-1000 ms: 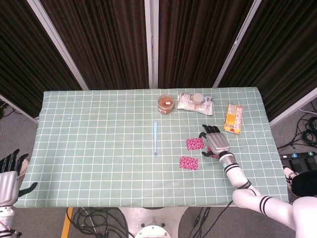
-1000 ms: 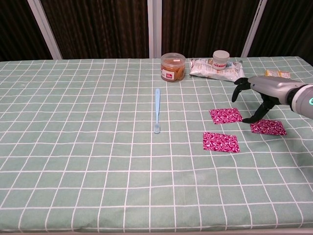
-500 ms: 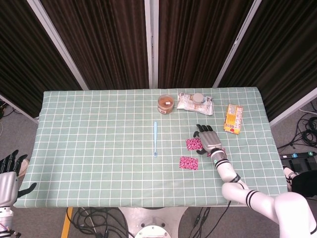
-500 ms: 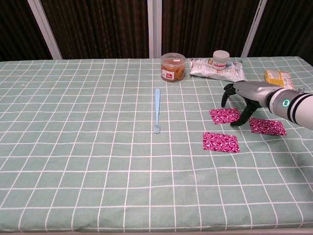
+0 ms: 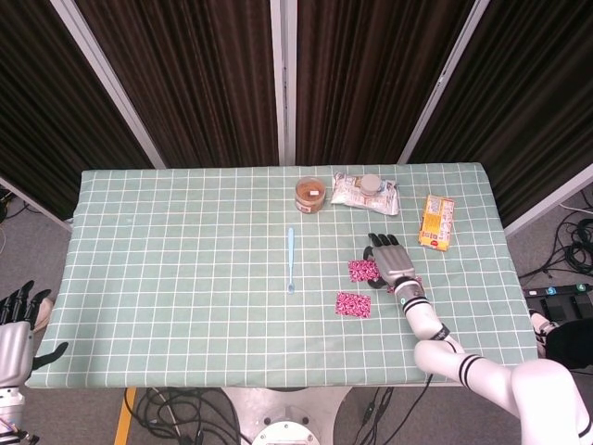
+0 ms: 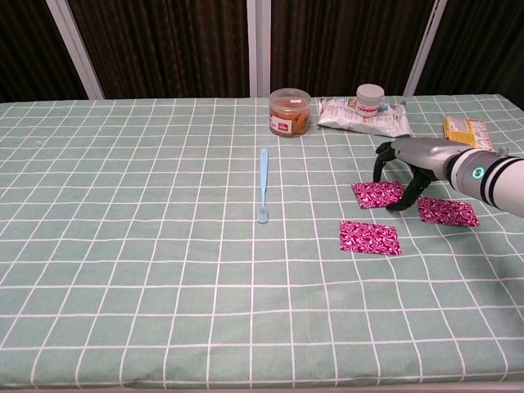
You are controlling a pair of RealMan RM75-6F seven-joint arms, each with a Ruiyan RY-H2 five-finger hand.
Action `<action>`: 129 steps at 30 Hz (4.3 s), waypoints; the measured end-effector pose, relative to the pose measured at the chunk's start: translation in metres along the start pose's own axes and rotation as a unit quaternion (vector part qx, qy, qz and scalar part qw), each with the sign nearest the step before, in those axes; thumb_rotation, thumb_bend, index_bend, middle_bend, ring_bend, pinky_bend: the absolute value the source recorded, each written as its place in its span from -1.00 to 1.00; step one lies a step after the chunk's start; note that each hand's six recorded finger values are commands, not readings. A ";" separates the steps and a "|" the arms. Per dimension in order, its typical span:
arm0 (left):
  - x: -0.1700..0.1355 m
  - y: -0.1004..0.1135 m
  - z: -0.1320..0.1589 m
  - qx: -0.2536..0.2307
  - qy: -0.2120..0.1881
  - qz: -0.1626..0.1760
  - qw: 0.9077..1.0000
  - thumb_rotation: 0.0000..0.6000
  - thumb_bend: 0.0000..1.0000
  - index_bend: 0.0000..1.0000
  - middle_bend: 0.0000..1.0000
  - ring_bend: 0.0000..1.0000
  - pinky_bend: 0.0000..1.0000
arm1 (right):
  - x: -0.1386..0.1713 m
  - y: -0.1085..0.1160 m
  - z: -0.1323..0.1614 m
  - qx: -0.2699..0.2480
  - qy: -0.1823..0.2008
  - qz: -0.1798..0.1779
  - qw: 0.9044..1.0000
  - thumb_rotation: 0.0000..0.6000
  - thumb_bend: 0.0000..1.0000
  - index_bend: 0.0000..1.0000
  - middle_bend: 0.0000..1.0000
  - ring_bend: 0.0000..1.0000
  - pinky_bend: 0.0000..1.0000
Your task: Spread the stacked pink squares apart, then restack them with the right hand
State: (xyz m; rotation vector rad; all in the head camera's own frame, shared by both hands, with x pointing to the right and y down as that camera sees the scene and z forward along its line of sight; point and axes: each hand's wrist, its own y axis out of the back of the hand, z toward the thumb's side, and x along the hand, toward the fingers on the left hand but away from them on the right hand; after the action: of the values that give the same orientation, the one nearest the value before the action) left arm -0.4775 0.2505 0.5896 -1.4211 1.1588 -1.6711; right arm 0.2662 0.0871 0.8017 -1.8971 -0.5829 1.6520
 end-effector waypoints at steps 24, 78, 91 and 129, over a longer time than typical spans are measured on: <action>0.005 -0.001 0.004 -0.001 -0.012 -0.001 1.000 1.00 -0.65 -0.55 -0.71 -0.79 -0.75 | 0.063 0.004 0.015 -0.065 -0.015 0.008 0.998 0.90 -0.67 -0.21 -0.90 -1.00 -1.00; 0.001 -0.010 -0.002 -0.013 -0.006 -0.009 1.000 1.00 -0.65 -0.55 -0.71 -0.79 -0.75 | 0.078 -0.036 0.050 -0.045 -0.026 0.025 0.998 0.72 -0.67 -0.33 -0.91 -1.00 -1.00; 0.001 -0.011 -0.004 -0.016 -0.006 -0.009 1.000 1.00 -0.65 -0.55 -0.71 -0.79 -0.75 | 0.084 -0.039 0.048 -0.049 -0.031 0.024 0.998 0.69 -0.67 -0.42 -0.91 -1.00 -1.00; 0.002 -0.008 0.002 -0.013 -0.010 -0.012 1.000 1.00 -0.65 -0.55 -0.71 -0.79 -0.75 | 0.065 -0.029 -0.061 -0.045 -0.127 -0.001 0.991 0.61 -0.67 -0.43 -0.92 -1.00 -1.00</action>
State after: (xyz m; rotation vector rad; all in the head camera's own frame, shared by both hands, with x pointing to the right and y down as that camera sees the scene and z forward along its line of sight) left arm -0.4758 0.2517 0.5977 -1.4696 1.1602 -1.6613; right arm 0.3374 0.1434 0.7781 -1.7575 -0.7712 1.9110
